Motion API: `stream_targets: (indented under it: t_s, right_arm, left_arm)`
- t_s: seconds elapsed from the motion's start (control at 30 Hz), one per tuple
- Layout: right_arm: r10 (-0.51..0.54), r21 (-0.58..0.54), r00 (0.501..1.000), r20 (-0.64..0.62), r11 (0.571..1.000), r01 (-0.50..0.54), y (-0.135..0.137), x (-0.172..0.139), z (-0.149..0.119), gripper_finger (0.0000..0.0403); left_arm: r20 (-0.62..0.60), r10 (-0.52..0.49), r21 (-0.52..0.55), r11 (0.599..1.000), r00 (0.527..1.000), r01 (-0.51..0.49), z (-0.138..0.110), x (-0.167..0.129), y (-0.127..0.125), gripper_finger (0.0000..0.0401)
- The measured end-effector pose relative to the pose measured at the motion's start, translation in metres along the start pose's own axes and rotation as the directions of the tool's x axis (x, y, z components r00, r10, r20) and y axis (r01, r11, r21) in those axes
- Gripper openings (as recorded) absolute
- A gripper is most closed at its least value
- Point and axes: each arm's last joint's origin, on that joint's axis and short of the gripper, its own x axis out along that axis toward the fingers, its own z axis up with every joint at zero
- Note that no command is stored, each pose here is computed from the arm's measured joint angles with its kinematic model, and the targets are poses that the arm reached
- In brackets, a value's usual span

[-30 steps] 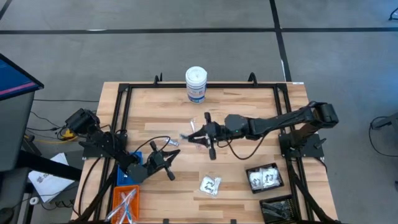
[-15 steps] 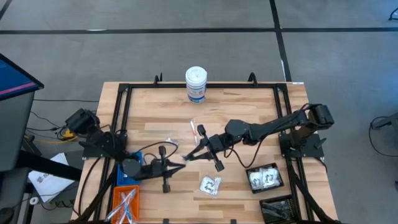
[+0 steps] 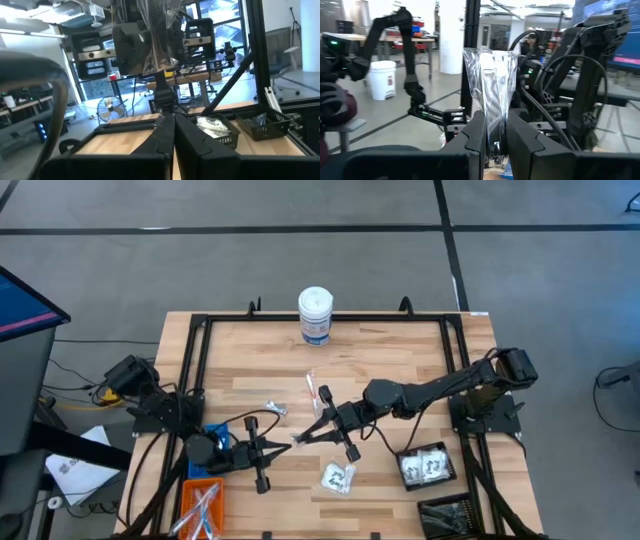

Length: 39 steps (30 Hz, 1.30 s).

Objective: Pick & Place Travel size toiletries
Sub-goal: Put the silver nail clipper into the blue bin

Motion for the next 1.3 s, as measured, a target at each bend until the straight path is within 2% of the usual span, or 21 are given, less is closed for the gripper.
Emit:
stream_targets:
  t_s: [0.23,0.4,0.53,0.77,0.9,1.13,1.3]
  right_arm:
    - [-0.094,-0.038,0.995,-0.014,0.995,0.094,0.015,0.003,0.0,0.0045]
    - [-0.16,-0.039,0.986,-0.049,0.987,0.158,0.02,0.004,-0.002,0.0045]
    - [-0.195,-0.038,0.98,-0.039,0.98,0.194,0.023,0.011,-0.01,0.0045]
    - [-0.196,-0.027,0.981,-0.005,0.98,0.196,0.024,0.025,-0.038,0.0045]
    - [-0.195,-0.031,0.981,0.01,0.98,0.195,0.024,0.026,-0.04,0.0045]
    - [-0.252,-0.043,0.968,-0.011,0.967,0.251,0.026,0.026,-0.039,0.0045]
    - [-0.269,-0.058,0.963,-0.028,0.962,0.267,0.024,0.026,-0.043,0.0045]
  left_arm:
    - [0.023,0.005,0.062,0.998,1.0,-0.006,0.002,0.002,0.002,0.0005]
    - [0.067,-0.034,0.061,0.998,0.997,0.03,0.004,0.006,0.005,0.0032]
    - [0.068,-0.022,0.066,0.998,0.997,0.018,0.002,0.011,0.009,0.0078]
    - [0.058,0.019,0.072,0.997,0.998,-0.024,0.0,0.018,0.015,0.0184]
    - [0.064,0.017,0.078,0.997,0.998,-0.022,0.0,0.018,0.016,0.0228]
    - [0.093,-0.005,0.127,0.992,0.996,-0.007,0.007,0.012,0.014,0.0245]
    - [0.185,-0.094,0.034,0.995,0.978,0.089,0.019,0.005,0.022,0.0246]
